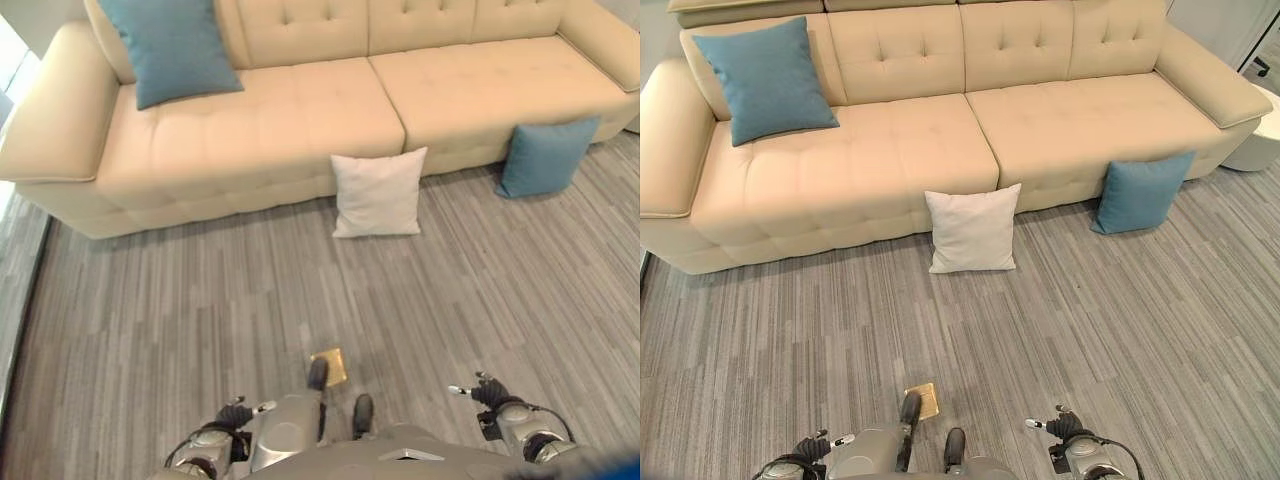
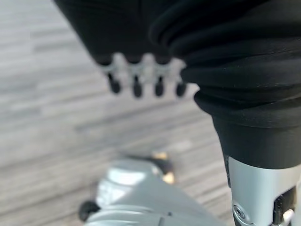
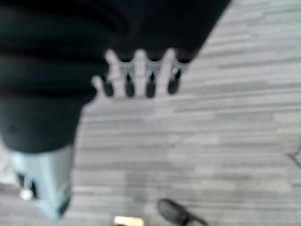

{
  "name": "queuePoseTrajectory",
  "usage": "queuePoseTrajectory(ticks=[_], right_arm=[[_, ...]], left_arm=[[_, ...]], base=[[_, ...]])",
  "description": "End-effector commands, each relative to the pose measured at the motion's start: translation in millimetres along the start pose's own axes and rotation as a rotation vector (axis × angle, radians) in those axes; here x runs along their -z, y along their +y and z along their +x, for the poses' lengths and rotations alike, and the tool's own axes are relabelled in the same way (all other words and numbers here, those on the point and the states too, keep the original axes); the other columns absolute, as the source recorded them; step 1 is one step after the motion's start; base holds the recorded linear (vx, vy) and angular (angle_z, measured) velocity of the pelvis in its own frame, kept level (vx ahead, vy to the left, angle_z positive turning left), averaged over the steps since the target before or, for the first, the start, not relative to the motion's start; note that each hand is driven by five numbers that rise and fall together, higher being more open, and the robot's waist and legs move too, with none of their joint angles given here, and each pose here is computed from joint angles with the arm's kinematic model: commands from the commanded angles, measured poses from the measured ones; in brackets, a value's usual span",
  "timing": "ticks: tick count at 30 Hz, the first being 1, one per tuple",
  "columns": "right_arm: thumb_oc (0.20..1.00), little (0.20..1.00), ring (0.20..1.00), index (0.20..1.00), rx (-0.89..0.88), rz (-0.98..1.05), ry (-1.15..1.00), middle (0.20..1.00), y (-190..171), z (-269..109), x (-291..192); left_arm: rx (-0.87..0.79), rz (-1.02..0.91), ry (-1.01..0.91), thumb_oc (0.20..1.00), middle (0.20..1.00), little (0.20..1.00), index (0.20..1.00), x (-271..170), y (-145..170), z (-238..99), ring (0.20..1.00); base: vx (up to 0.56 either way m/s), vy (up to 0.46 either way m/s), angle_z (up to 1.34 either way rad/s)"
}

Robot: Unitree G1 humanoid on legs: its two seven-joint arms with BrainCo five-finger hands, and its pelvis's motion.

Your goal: Pick up all the scattered cushions and arrange them neatly on the sofa.

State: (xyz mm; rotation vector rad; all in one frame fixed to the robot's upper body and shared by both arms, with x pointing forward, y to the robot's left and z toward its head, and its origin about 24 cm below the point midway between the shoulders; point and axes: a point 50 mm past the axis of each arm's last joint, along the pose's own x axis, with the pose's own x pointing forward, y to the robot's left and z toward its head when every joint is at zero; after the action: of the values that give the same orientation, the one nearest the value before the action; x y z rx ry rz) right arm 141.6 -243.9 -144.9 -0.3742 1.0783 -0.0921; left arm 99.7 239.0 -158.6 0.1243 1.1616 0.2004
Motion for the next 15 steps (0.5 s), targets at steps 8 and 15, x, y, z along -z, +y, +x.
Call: queuePoseTrajectory(ticks=[8, 15], right_arm=[[1.000, 1.000, 1.000, 1.000, -0.018, 0.039, -0.027, 1.000, 4.4, -1.6, 0.6], [1.000, 1.000, 1.000, 1.000, -0.015, 0.040, -0.042, 1.000, 3.4, -0.9, -4.6]], left_arm=[[-0.031, 0.033, -0.020, 1.000, 1.000, 1.000, 1.000, -11.6, 16.5, 1.4, 1.000], [-0.033, 0.026, -0.023, 1.000, 1.000, 1.000, 1.000, -12.4, 17.1, 1.5, 1.000]], base=[[0.18, 0.152, -0.42], [0.26, -0.012, 0.02]])
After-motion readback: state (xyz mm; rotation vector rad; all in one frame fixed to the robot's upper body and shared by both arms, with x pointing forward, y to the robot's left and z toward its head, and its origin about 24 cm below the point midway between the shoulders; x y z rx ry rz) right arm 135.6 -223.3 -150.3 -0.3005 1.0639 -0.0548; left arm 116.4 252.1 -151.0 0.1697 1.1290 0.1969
